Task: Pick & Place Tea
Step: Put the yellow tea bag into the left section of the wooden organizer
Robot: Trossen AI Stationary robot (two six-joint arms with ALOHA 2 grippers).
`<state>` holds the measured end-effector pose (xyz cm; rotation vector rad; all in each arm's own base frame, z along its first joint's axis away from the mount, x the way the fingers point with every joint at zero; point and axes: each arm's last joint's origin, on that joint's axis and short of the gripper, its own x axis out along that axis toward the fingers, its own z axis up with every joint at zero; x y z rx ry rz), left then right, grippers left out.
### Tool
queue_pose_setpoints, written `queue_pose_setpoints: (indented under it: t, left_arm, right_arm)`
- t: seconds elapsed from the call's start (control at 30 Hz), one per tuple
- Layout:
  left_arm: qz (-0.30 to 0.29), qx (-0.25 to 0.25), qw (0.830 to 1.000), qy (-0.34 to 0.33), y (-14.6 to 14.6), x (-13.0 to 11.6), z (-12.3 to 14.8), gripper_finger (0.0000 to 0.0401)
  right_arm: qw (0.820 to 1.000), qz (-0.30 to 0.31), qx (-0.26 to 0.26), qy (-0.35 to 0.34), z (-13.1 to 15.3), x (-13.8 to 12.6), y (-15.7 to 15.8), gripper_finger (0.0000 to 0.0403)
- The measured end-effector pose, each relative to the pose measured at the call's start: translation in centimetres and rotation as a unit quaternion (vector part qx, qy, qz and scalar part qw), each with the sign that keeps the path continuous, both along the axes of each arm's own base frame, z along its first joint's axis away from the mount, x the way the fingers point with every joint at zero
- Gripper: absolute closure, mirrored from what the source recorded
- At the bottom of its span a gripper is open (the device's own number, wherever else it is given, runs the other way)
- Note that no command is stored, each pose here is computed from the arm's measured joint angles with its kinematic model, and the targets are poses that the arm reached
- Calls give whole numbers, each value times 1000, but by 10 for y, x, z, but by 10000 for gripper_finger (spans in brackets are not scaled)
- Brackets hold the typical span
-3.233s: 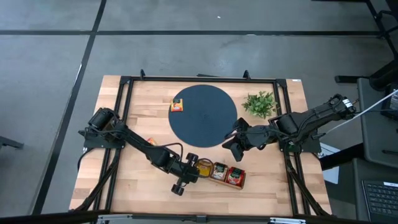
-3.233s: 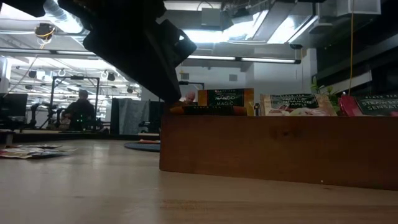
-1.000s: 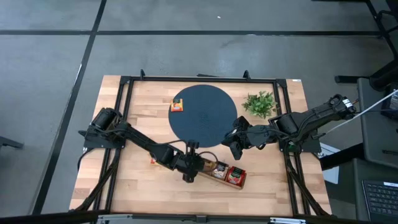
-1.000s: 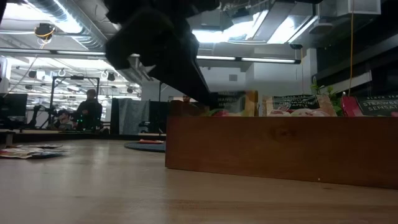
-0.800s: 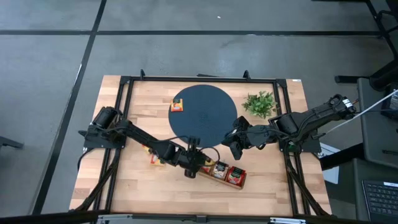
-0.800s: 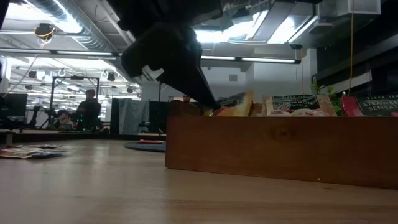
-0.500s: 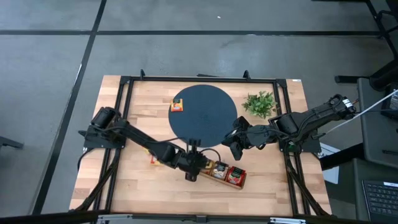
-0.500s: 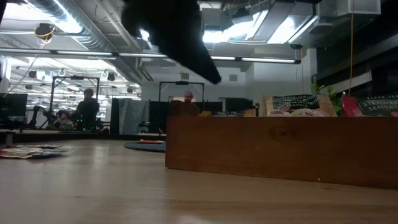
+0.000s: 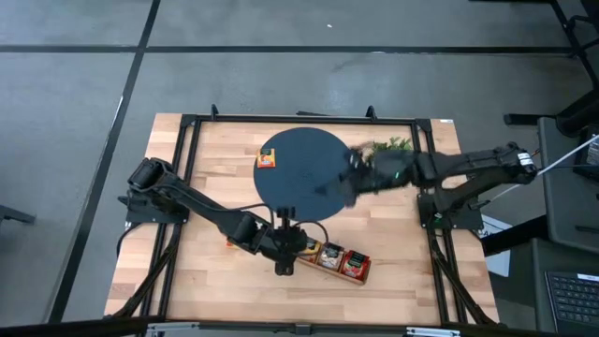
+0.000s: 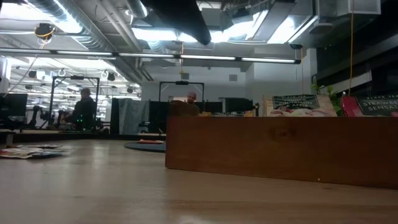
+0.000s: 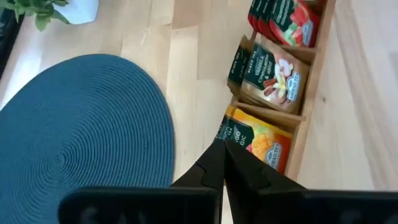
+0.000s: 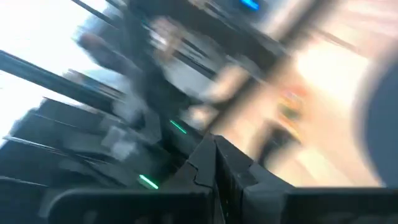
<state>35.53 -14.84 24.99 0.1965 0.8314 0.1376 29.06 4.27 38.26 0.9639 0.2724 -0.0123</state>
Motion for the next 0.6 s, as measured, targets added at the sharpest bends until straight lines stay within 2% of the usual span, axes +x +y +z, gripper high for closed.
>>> queue_pose_setpoints:
  t: [0.1, 0.2, 0.27, 0.37, 0.6]
  left_arm:
    - [10, -15, 1000, -6, 1, -3, 6, 398]
    - [16, -41, 999, 0, 1, -5, 7, 398]
    - [15, -57, 998, 6, 0, -5, 6, 398]
    - [15, -75, 997, 9, -1, -6, 5, 398]
    - [18, -71, 997, 17, 0, -7, 4, 398]
  right_arm:
    - [994, -4, 30, -109, 22, 5, -22, 394]
    - [982, -29, 60, -174, 35, 5, -40, 389]
    - [979, -38, 68, -187, 38, 4, -48, 390]
    - [979, -16, 78, -187, 38, 4, -52, 395]
    - [981, -21, 78, -179, 36, 4, -52, 391]
